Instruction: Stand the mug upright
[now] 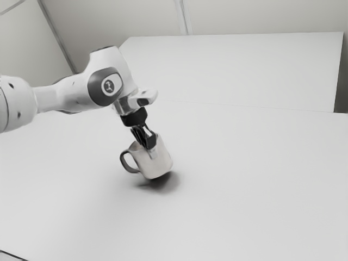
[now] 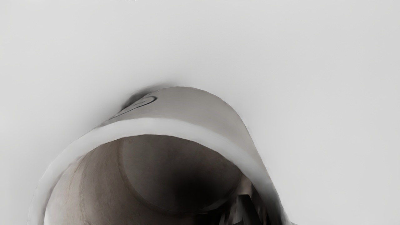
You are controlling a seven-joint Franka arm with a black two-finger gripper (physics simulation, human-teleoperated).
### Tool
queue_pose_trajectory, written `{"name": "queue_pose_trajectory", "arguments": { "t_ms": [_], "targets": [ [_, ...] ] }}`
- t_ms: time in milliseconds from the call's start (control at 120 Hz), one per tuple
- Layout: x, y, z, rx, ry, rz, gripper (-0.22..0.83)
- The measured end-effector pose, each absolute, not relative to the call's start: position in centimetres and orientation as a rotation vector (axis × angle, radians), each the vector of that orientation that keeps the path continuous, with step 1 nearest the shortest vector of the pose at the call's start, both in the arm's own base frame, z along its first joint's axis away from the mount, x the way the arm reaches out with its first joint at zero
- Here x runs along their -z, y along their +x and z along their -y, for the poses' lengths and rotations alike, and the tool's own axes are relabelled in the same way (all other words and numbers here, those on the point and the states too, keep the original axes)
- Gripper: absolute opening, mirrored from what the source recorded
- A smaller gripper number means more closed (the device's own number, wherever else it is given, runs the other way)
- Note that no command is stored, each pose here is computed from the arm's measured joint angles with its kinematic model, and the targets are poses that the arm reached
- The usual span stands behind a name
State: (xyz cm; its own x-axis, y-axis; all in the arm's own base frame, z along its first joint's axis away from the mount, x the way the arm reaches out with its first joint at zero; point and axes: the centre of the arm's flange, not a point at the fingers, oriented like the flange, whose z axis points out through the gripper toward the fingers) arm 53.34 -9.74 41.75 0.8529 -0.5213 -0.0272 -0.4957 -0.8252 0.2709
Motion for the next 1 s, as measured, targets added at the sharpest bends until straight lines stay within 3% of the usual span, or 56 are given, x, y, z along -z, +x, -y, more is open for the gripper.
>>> {"name": "queue_pose_trajectory", "arguments": {
  "t_ms": [142, 292, 583, 1000],
  "targets": [
    [-41.9, 52.3, 15.4, 0.146, 2.952, 1.086, -0.16],
    [-41.2, 51.2, 18.5, 0.134, 3.041, 1.128, -0.17],
    [-37.9, 55.3, 11.3, 0.161, 3.209, 0.641, -0.17],
    [-36.4, 56.7, 11.8, 0.100, 3.139, 0.211, -0.16]
  ]
}}
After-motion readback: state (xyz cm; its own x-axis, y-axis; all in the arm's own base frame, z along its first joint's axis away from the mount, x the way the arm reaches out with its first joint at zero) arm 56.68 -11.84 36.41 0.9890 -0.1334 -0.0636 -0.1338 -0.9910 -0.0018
